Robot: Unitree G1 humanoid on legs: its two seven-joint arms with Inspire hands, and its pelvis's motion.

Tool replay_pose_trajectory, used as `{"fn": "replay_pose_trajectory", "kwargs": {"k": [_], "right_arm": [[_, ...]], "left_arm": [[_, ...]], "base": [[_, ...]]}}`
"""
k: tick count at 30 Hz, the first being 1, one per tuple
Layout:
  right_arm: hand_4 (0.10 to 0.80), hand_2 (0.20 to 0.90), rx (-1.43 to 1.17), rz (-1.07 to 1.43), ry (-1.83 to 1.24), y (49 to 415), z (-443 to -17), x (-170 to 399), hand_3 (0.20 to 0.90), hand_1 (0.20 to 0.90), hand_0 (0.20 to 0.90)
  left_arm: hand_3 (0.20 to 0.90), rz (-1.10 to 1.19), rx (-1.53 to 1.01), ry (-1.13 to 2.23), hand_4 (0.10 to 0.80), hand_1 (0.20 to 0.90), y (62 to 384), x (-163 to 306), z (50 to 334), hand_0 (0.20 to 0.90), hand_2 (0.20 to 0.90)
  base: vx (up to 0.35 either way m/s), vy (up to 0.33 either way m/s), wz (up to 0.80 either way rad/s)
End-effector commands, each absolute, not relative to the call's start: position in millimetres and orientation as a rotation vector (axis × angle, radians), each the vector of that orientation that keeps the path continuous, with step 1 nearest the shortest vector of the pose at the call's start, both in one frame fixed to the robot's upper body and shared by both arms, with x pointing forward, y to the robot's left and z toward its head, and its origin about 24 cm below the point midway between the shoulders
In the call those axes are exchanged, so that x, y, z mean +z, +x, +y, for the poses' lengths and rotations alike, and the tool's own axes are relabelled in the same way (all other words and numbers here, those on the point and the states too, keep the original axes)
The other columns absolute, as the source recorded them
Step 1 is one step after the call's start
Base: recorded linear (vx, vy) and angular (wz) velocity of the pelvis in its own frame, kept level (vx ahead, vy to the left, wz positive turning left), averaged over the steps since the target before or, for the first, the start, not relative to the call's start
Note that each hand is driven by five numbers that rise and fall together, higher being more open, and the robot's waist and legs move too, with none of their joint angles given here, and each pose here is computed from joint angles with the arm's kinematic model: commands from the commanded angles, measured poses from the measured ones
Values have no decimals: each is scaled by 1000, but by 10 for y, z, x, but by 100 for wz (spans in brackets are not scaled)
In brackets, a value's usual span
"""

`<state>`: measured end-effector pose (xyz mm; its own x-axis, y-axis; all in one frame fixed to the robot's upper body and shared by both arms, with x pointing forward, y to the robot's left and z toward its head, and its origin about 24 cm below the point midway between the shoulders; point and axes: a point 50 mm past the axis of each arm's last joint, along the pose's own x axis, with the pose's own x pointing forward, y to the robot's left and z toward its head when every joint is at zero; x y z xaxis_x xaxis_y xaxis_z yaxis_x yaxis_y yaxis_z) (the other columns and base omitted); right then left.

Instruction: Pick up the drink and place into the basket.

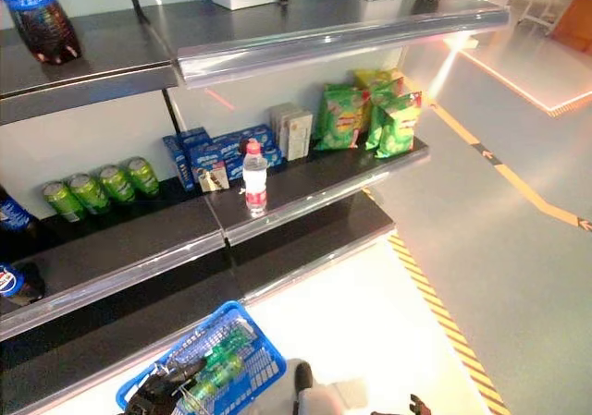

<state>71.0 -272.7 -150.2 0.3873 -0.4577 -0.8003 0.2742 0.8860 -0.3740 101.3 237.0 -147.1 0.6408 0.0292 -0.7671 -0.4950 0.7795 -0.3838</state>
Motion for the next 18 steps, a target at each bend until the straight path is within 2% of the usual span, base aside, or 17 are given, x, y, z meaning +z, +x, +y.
{"fn": "replay_pose_trajectory", "kwargs": {"k": [1,9,13,18], "right_arm": [[800,900,-539,1007,-277,881,-3074,-1333,900,900,900],[800,900,-533,1035,-261,933,-3038,-1352,900,900,900],[800,900,-485,1051,-244,976,-2998,-1366,900,900,900],[800,900,-504,1093,-170,872,-2975,-1411,900,900,900]], "left_arm": [[200,495,274,-540,100,300,1575,-1051,2795,300,300],[200,568,248,-524,100,300,1566,-1079,2793,300,300],[200,602,221,-535,100,300,1493,-1127,2756,300,300],[200,678,184,-511,100,300,1387,-1215,2671,300,300]], "base": [[-4,-180,-46],[102,-239,-17],[147,-196,26],[85,-51,34]]}}
